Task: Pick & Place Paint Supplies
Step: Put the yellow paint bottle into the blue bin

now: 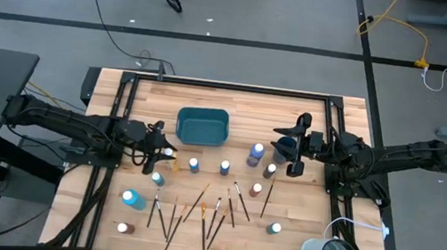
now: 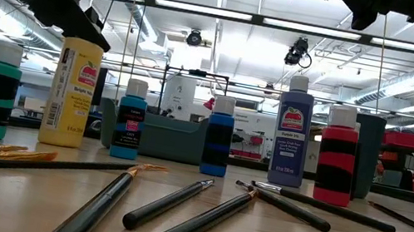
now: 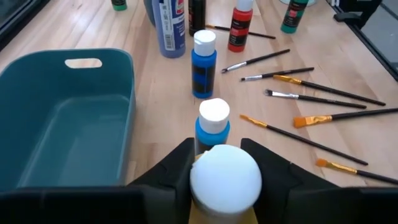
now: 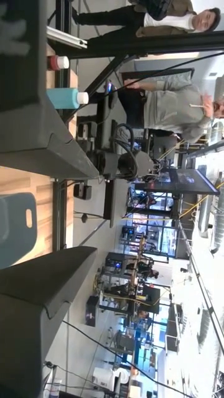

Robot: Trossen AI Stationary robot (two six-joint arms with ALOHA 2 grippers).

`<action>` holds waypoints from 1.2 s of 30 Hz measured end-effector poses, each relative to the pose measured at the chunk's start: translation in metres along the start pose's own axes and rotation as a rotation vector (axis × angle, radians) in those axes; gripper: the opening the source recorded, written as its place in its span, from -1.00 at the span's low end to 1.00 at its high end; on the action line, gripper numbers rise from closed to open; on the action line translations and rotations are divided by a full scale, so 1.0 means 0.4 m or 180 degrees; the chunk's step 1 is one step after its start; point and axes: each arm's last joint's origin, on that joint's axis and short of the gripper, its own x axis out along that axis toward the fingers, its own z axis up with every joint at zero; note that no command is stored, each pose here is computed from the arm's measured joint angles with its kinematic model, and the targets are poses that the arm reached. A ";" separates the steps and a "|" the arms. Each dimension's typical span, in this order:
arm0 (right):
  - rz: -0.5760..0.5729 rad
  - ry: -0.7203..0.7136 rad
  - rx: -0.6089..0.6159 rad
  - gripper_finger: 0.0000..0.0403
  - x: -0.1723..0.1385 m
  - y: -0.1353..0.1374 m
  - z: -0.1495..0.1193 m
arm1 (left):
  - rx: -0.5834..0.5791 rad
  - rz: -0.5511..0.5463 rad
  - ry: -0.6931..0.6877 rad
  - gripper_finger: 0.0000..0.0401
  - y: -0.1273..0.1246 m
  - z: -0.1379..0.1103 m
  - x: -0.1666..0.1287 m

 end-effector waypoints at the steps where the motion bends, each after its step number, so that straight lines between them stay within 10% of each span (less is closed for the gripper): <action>1: 0.0000 0.0001 0.0001 -0.05 0.000 0.000 0.000 | -0.0029 0.0000 -0.0002 -0.39 0.000 0.000 0.000; 21: 0.0001 0.0001 0.0001 -0.05 0.000 0.000 0.000 | 0.0011 0.0236 -0.0463 -0.39 0.001 0.116 -0.043; 36: -0.0001 0.0028 -0.0005 -0.05 0.000 0.000 -0.002 | -0.0005 0.1268 -0.0601 -0.39 0.052 0.169 -0.043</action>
